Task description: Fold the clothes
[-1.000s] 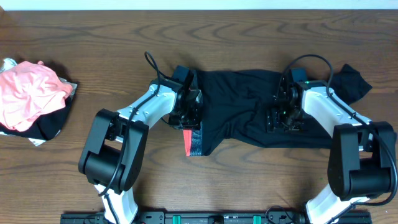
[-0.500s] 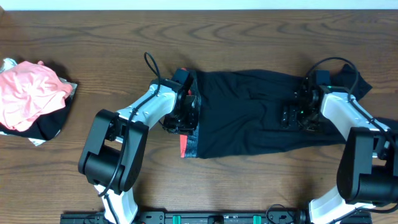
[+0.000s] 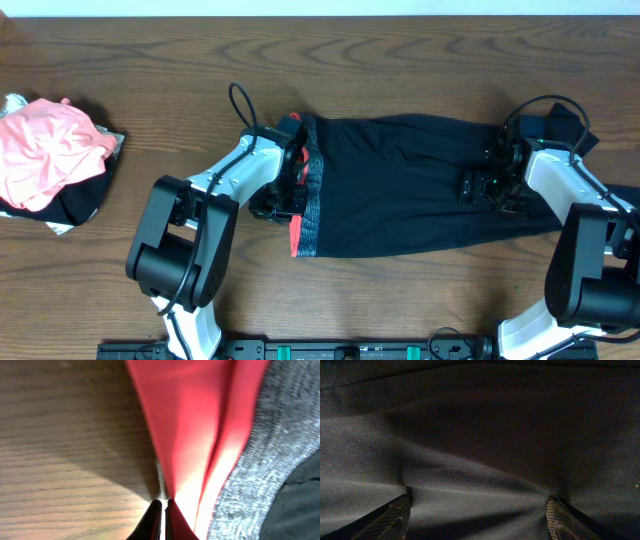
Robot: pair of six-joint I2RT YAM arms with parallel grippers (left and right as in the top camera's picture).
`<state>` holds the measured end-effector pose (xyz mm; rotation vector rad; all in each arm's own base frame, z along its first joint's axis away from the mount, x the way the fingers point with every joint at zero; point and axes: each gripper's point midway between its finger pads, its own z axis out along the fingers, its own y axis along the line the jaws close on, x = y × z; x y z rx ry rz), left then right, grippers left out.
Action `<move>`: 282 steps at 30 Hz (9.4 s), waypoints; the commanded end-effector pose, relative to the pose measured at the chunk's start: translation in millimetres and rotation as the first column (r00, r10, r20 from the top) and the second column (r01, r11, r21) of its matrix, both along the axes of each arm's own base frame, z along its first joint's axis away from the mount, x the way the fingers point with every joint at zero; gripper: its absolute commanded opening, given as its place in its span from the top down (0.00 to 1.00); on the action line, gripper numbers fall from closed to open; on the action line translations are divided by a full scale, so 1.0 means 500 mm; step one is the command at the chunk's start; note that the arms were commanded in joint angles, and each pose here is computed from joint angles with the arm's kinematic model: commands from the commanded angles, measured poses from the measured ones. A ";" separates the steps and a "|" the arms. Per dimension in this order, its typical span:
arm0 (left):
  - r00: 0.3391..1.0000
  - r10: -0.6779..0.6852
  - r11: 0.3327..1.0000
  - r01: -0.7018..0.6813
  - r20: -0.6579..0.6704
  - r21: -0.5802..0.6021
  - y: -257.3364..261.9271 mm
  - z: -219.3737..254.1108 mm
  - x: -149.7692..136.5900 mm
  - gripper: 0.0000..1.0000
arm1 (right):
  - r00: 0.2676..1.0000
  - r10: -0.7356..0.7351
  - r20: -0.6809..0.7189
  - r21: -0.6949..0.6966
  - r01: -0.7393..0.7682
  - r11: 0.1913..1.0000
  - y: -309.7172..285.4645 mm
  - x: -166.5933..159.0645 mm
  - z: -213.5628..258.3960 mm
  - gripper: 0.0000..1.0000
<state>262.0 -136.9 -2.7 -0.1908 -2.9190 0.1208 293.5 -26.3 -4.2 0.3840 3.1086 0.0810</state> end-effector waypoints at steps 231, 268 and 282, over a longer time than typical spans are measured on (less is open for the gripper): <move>0.975 -0.097 0.961 0.039 -0.199 -0.274 -0.116 0.025 -0.081 0.74 | 0.972 -0.029 -0.233 0.214 0.081 0.974 0.012 -0.063 -0.047 0.13; 0.909 -0.192 0.978 0.208 0.371 -0.005 -0.065 0.063 0.144 0.81 | 0.955 -0.028 -0.294 0.222 0.097 0.970 0.019 -0.091 -0.038 0.01; 0.995 -0.094 0.993 0.093 0.013 0.074 -0.013 -0.011 0.007 0.81 | 0.956 -0.028 -0.292 0.222 0.096 0.970 0.019 -0.091 -0.038 0.01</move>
